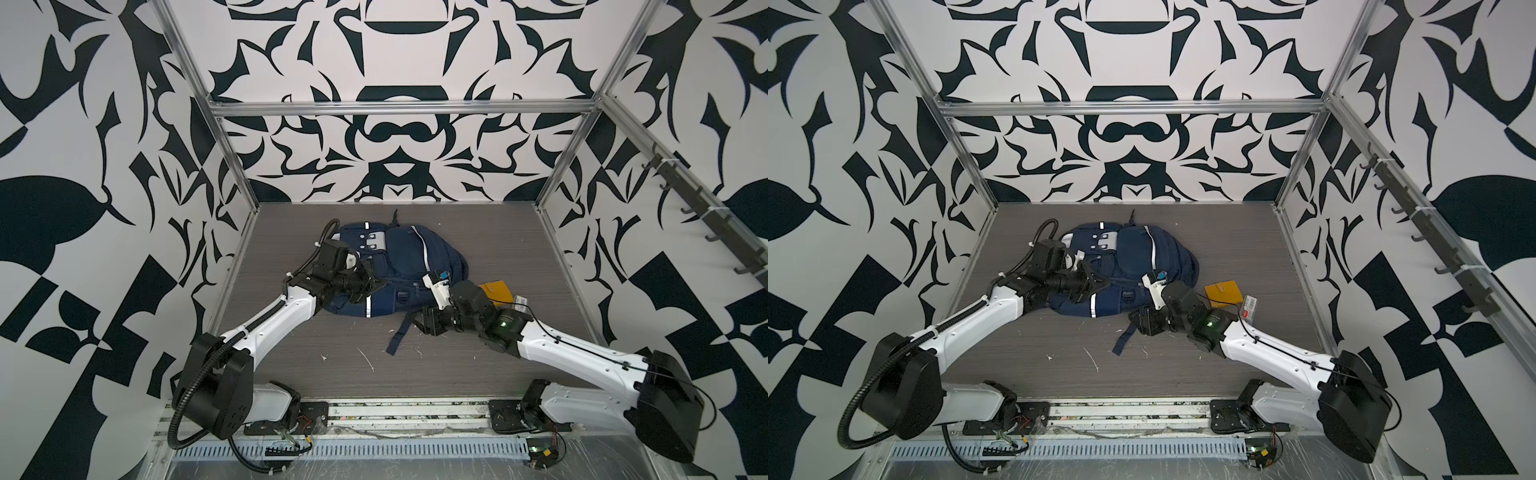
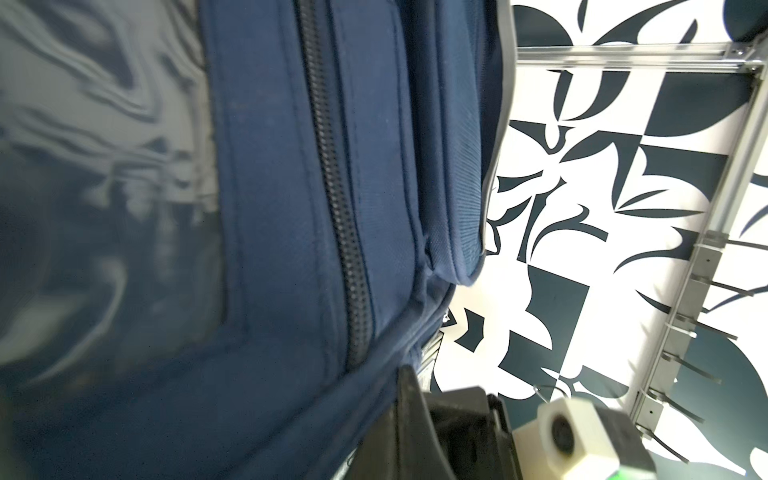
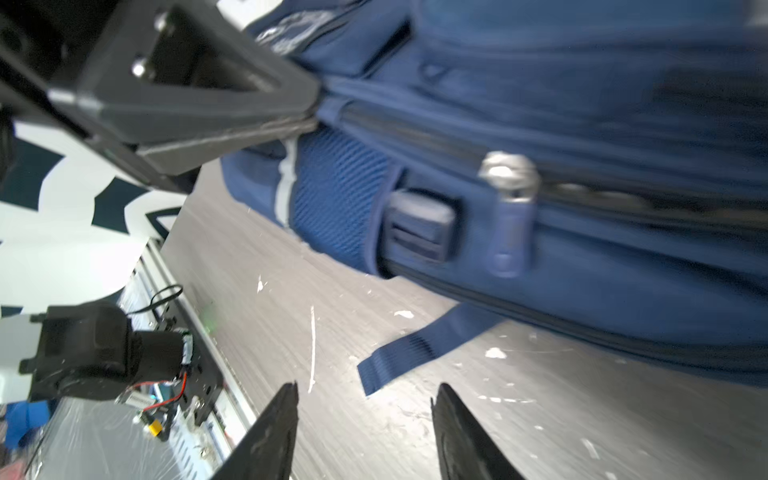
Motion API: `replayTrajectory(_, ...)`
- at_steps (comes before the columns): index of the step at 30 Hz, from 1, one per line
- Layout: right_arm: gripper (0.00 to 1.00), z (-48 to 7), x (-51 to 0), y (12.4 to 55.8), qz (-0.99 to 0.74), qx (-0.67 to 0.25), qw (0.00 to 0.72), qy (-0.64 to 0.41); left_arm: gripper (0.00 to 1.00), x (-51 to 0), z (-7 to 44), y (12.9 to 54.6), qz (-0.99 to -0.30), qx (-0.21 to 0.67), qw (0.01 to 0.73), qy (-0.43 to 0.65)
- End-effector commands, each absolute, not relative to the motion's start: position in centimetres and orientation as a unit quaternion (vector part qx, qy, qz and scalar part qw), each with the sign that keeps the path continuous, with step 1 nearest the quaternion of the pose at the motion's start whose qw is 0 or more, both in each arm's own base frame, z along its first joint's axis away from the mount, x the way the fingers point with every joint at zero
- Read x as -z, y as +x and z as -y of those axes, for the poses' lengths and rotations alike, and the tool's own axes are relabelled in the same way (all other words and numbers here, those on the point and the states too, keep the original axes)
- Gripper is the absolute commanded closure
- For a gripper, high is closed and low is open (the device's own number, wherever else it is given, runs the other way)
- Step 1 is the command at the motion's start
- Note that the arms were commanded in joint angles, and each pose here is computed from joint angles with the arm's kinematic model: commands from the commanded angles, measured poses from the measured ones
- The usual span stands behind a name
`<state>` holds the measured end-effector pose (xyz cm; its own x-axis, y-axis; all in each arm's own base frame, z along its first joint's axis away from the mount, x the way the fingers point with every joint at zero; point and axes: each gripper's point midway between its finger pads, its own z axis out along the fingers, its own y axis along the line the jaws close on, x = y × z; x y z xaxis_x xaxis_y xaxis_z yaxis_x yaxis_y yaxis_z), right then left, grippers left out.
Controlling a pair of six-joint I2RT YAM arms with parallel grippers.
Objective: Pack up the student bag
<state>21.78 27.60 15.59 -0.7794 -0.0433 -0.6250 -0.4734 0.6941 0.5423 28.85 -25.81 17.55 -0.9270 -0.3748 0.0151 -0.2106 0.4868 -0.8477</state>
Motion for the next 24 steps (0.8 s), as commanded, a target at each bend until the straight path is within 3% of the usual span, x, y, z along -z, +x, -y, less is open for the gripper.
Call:
replayTrajectory(1,0.45,-26.3,-17.6,22.7,-0.858,-0.363,0.337,-0.136,1.00,-21.5,26.9,29.4,-0.838,0.517,0.123,-0.125)
replayTrajectory(9,0.42,-23.8,-18.6,24.9,-0.860,-0.358,0.343,-0.125,1.00,-21.8,27.2,29.5,-0.837,0.521,0.119,-0.117)
replayTrajectory(24,0.45,-26.4,-17.6,28.8,-0.853,-0.397,0.311,-0.137,1.00,-22.1,27.4,29.4,-0.835,0.526,0.114,-0.110)
